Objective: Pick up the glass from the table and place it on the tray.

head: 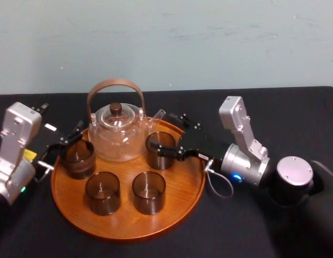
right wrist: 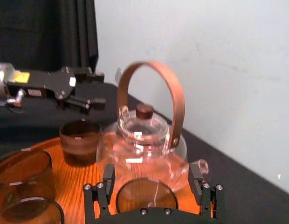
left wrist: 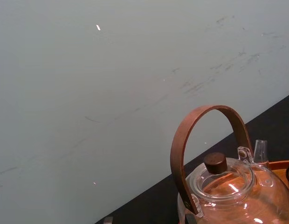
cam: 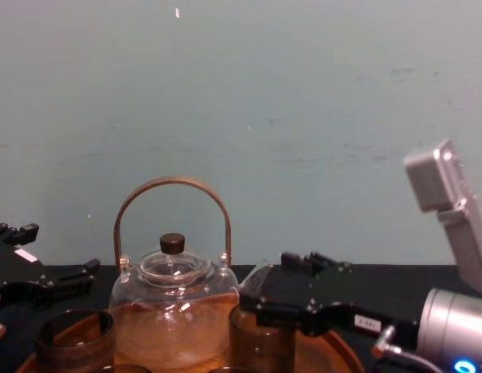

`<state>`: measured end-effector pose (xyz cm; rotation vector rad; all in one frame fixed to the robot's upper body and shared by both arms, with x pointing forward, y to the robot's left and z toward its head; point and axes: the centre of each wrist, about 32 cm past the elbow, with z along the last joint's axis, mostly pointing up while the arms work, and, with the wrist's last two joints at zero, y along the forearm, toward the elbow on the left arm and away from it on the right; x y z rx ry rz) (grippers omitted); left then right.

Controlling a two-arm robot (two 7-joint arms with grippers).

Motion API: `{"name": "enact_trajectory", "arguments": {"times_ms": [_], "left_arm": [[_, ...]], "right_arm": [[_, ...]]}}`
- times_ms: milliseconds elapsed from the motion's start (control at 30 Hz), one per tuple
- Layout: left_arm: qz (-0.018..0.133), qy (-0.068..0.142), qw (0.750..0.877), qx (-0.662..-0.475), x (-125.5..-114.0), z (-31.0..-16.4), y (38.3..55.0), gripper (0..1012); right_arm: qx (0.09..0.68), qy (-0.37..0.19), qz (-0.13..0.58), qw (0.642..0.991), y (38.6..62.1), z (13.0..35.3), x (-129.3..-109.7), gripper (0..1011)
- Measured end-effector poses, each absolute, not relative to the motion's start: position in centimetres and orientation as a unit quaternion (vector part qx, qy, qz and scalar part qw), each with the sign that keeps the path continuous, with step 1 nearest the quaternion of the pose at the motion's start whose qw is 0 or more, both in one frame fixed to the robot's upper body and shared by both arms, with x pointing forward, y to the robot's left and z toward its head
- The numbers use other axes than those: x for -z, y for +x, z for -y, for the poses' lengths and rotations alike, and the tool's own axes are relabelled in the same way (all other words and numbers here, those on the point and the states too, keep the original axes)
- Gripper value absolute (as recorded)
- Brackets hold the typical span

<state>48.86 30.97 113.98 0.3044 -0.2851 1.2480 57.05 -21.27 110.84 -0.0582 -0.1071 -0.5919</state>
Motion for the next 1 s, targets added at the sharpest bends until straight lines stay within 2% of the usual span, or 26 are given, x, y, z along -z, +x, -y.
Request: {"name": "enact_trajectory", "arguments": {"times_ms": [267,467,800,1000], "left_arm": [[0.132,0.141,0.791,-0.58,-114.0,-31.0,48.9,1001],[0.132,0.141,0.791,-0.58,-114.0,-31.0,48.9,1001],[0.132,0.141,0.791,-0.58,-114.0,-31.0,48.9,1001],[0.132,0.141,0.791,-0.58,-114.0,-31.0,48.9,1001]], "right_arm": [[0.287,-0.003,0.078,0.955,56.0,22.1,-112.3,1002],[0.316,0.005,0.093,0.944,54.8,23.7,-112.8,1002],[0.379,-0.003,0.097,0.92,52.4,27.4,-112.4,1002],[0.423,-0.014,0.093,0.901,50.7,29.6,-111.6,1002]]}}
